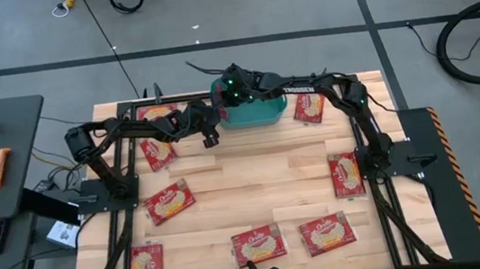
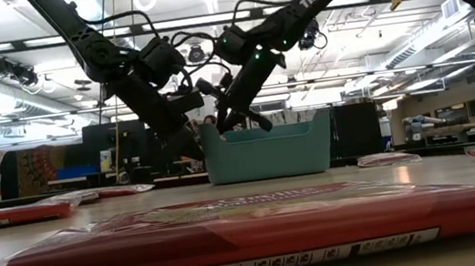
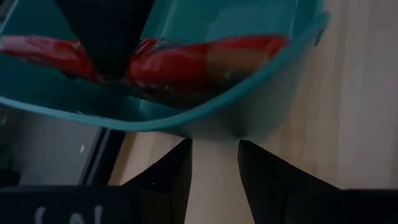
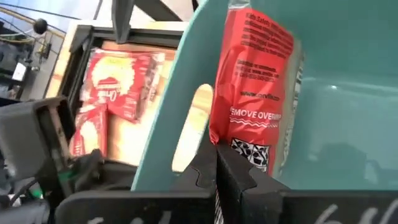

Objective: Sort popcorn bags into baskets
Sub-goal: Put the popcorn bag into the bin

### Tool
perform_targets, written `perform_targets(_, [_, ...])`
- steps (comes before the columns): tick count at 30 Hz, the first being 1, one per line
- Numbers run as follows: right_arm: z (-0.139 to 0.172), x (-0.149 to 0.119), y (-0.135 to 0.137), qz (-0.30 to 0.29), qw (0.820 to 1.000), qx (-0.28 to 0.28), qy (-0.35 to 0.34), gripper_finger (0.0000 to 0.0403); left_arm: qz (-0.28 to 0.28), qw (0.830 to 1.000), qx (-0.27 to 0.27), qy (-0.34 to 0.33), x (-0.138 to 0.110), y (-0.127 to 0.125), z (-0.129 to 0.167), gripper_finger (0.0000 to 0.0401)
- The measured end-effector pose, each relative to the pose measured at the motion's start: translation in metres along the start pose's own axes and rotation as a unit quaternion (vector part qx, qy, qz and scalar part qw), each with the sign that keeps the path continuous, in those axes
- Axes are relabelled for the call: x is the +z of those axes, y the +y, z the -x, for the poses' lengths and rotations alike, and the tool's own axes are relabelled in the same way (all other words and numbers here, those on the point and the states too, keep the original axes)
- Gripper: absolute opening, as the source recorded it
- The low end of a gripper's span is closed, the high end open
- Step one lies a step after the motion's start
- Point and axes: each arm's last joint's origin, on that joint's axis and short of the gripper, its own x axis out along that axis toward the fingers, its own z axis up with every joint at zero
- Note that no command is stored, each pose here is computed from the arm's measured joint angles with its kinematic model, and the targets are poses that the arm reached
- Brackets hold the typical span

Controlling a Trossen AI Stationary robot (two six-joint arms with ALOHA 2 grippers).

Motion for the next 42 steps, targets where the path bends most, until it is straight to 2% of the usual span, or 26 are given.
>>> perform_targets(6, [-0.005,-0.001,-0.001,-0.012,1.000,0.008,0.003,0.0005,0.000,1.000,0.019,0.015,-0.002,0.001,0.000,0.0137])
perform_targets(11, [-0.006,0.000,-0.002,-0.015,1.000,0.011,0.000,0.0014,0.003,0.999,0.014,0.029,-0.003,0.002,0.004,0.0137])
perform_targets(19, [-0.006,-0.003,0.000,-0.011,1.000,0.006,0.000,0.0027,-0.005,0.995,0.026,0.095,-0.007,0.017,0.042,0.0137])
perform_targets(23, [-0.006,-0.004,0.000,-0.010,1.000,0.006,0.000,0.0025,0.027,0.994,0.035,0.100,-0.013,0.036,0.050,0.0137])
perform_targets(28, [-0.006,-0.005,0.001,-0.010,1.000,0.005,0.000,0.0031,0.127,0.990,0.006,0.069,-0.023,0.055,0.038,0.0137])
perform_targets(31, [-0.006,-0.005,0.001,-0.019,1.000,0.005,0.000,0.0040,0.162,0.984,-0.010,0.069,-0.028,0.056,0.030,0.0137])
perform_targets(35, [-0.006,-0.005,0.001,-0.020,1.000,0.008,0.003,0.0062,0.158,0.984,-0.034,0.071,-0.029,0.051,0.024,0.0137])
perform_targets(42, [-0.007,-0.006,0.001,-0.014,1.000,0.011,0.009,0.0097,0.151,0.987,-0.034,0.047,-0.021,0.046,0.024,0.0137])
